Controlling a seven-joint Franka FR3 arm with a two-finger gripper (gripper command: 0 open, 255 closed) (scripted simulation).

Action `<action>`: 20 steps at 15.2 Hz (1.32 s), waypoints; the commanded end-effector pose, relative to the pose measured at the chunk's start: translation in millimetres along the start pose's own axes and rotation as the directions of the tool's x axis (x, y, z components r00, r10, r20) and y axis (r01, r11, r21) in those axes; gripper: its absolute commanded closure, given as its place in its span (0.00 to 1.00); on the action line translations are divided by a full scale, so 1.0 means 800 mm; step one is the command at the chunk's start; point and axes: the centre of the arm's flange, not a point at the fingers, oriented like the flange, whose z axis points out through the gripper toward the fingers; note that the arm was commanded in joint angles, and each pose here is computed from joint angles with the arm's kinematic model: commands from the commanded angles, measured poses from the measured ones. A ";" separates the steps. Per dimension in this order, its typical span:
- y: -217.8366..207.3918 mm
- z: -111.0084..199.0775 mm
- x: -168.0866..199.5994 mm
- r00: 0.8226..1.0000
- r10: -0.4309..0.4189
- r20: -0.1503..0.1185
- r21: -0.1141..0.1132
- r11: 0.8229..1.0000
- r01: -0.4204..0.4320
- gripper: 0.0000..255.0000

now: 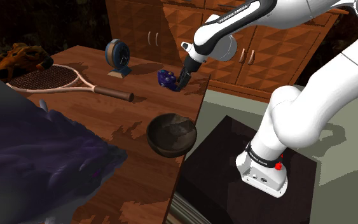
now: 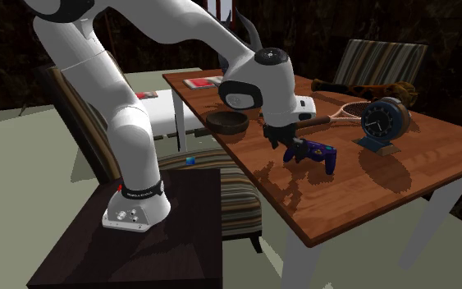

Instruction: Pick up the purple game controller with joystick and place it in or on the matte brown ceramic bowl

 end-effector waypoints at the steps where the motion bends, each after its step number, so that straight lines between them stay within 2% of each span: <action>1: 0.000 0.000 0.000 1.000 0.000 0.000 0.000 1.000 0.000 0.00; 2: 0.000 0.000 0.000 1.000 0.000 0.000 0.000 1.000 0.000 0.00; 3: 0.000 0.000 0.000 1.000 0.000 0.000 0.000 1.000 0.000 1.00; 12: 0.000 0.000 0.000 1.000 0.000 0.000 0.000 1.000 0.000 1.00; 20: -0.004 -0.048 0.022 1.000 0.000 0.000 0.000 1.000 0.000 1.00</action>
